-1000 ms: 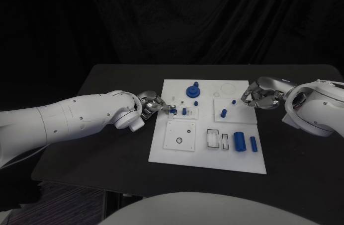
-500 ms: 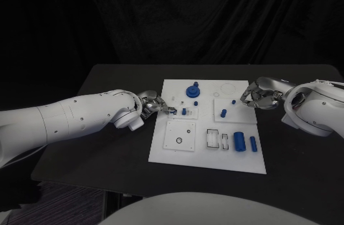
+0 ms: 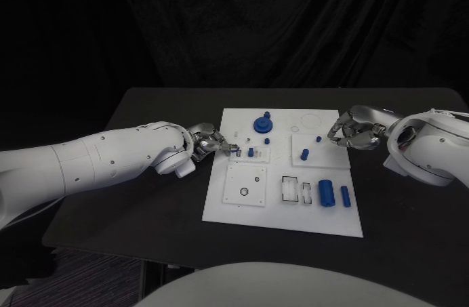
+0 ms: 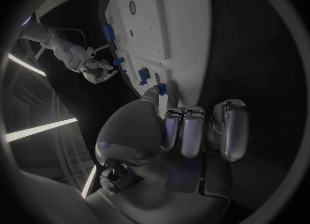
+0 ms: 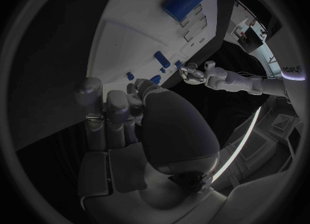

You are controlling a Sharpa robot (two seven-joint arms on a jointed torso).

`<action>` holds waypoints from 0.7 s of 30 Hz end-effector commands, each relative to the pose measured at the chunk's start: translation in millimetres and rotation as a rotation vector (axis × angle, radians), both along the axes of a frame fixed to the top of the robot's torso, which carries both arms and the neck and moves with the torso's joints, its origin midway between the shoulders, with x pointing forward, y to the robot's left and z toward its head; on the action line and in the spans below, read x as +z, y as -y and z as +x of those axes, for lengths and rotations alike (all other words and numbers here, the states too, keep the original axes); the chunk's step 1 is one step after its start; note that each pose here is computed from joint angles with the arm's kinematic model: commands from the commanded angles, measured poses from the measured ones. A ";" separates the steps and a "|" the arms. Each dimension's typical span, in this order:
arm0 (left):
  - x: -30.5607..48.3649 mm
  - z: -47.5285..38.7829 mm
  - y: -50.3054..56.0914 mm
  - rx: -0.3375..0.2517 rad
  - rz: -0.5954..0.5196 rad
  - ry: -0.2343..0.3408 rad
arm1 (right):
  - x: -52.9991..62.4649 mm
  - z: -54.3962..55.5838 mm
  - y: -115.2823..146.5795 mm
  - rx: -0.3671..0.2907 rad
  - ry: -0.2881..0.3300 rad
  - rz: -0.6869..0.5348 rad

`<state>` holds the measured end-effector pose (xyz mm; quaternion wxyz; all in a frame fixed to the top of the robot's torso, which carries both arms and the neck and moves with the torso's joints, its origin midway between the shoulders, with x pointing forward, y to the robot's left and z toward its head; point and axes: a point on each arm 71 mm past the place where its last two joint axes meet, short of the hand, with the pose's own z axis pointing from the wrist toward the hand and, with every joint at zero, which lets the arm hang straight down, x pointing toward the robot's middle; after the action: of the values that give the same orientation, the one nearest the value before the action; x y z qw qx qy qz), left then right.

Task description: Assemble the parts on the task board

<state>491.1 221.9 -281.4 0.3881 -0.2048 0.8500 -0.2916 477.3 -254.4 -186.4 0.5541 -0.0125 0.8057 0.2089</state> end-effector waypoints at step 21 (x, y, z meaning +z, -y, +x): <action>-21.9 -14.4 -5.8 -0.096 0.014 -0.078 | -3.8 -1.1 2.4 -0.017 -0.041 -0.020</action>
<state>489.2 228.5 -283.6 0.3794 -0.1898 0.8492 -0.3146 476.9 -255.2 -187.9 0.5462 -0.0101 0.8119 0.2060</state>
